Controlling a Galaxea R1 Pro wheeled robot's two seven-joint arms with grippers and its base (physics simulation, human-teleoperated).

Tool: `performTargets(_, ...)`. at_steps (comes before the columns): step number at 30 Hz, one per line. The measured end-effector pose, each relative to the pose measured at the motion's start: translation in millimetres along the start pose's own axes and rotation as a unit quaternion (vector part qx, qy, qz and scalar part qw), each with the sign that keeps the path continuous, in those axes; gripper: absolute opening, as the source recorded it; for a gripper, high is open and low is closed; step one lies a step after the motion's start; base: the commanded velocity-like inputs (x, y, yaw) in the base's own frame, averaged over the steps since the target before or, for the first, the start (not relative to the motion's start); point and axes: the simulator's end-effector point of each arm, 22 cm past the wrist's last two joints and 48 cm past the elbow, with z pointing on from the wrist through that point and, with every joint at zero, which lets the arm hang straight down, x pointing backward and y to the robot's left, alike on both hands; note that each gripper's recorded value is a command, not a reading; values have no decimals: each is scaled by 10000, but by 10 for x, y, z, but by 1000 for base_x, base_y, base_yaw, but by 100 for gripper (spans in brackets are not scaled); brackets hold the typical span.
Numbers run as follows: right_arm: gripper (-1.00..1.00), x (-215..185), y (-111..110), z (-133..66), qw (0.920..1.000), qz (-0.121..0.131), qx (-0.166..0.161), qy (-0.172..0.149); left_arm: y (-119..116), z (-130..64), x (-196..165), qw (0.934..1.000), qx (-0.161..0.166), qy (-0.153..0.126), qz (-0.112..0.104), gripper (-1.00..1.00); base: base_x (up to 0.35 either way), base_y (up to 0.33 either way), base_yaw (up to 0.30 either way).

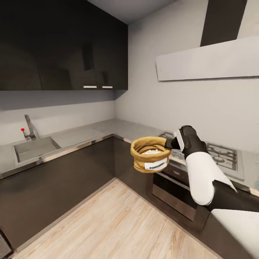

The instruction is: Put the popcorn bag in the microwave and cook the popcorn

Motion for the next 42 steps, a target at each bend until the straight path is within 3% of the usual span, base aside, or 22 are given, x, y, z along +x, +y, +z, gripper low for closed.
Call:
performTargets(12, -100, 780, -93, 390, 9981, -23, 82, 605, 8, 0, 0, 10000, -5, 5, 0, 100, -346, 0, 0)
performTargets(17, -100, 1298, -165, 588, 9950, -18, 122, 994, 9, 0, -3, 10000, -5, -1, 9, 100, -323, 0, 0)
performTargets(29, -100, 1402, -63, 619, 9939, -17, -87, 1103, 9, -1, -2, 10000, -4, -6, 7, 100, -28, 0, 0)
performTargets(42, -100, 1406, -80, 628, 9938, -33, -61, 1110, 6, 0, -3, 10000, 2, -2, 14, 100, -333, 0, 0)
